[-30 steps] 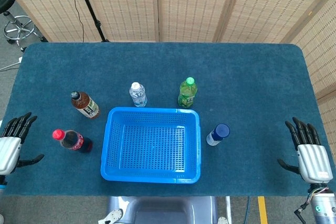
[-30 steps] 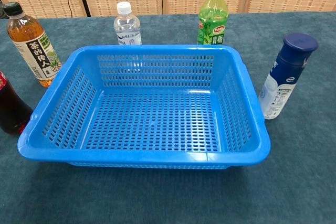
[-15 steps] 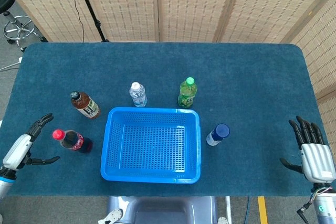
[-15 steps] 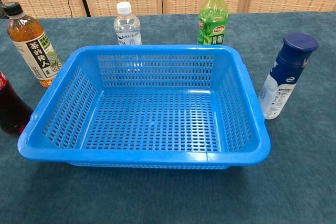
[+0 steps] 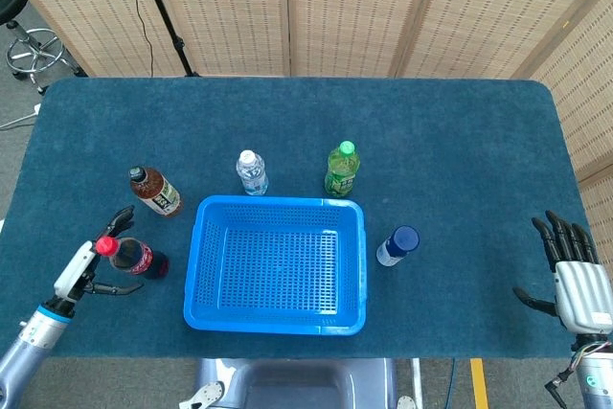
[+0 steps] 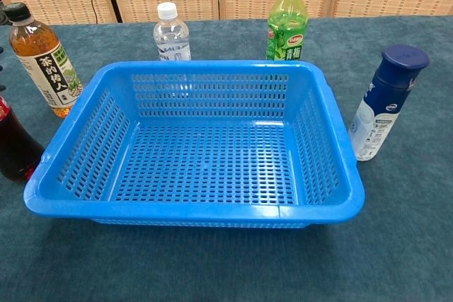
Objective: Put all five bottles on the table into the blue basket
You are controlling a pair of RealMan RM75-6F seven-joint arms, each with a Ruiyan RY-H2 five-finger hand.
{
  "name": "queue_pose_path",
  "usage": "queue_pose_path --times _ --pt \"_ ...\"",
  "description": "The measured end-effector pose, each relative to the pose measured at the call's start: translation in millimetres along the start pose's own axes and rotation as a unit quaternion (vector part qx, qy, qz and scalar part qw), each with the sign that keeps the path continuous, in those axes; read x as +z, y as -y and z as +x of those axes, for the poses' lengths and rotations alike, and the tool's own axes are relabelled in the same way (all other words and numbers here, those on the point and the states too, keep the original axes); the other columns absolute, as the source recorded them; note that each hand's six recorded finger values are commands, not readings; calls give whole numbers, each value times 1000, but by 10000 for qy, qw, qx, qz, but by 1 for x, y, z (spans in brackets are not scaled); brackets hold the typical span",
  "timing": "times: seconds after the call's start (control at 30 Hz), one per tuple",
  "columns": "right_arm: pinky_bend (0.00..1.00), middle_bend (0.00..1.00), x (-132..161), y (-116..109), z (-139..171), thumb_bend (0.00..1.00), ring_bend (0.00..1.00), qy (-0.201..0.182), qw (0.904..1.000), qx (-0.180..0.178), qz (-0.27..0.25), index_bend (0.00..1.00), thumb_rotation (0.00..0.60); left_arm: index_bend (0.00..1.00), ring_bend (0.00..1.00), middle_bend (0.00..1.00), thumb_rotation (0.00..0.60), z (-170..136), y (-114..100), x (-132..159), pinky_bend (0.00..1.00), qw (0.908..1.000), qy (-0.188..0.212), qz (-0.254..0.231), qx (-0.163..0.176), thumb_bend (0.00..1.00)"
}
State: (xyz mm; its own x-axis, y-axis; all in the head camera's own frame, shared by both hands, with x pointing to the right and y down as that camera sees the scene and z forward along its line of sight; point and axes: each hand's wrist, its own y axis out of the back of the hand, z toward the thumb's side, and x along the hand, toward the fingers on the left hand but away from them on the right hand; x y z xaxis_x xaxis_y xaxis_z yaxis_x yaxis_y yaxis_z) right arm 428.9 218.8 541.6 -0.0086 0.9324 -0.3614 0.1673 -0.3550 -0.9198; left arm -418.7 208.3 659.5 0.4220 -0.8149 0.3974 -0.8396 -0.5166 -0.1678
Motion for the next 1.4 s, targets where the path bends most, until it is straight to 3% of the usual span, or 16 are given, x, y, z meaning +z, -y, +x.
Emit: queue_pose_path --times 0.1,0.27,0.57,0.73,0.87,1.0,1.17,1.4 --pt "0 0 -1 0 0 0 0 13 10000 16 -12 0 600 318 286 279 600 5 3 -2 433 9997 -86 -184 117 323" --pt "0 0 -1 0 0 0 0 22 10000 18 -29 0 600 475 393 410 600 9 3 -1 490 9992 -99 -255 305 380" --pt "0 0 1 2 0 0 0 20 10000 64 -33 0 600 491 404 423 600 7 -9 22 493 9976 218 -452 474 381" --pt "0 0 2 4 0 0 0 25 10000 94 -18 0 600 491 404 423 600 2 -24 61 493 9927 835 -622 610 380" --pt "0 0 2 5 0 0 0 19 9999 119 -4 0 600 491 404 423 600 4 -24 94 493 9899 1155 -658 501 375" --pt "0 0 3 6 0 0 0 11 9999 134 10 0 600 491 404 423 600 15 -7 123 493 9887 1342 -630 223 370" --pt "0 0 1 7 -1 0 0 48 9999 155 29 0 600 491 404 423 600 35 25 141 493 9891 1314 -621 -228 362" --pt "0 0 -2 7 -2 0 0 101 9998 171 2 0 600 491 403 423 600 71 98 137 493 9894 1054 -588 -808 355"
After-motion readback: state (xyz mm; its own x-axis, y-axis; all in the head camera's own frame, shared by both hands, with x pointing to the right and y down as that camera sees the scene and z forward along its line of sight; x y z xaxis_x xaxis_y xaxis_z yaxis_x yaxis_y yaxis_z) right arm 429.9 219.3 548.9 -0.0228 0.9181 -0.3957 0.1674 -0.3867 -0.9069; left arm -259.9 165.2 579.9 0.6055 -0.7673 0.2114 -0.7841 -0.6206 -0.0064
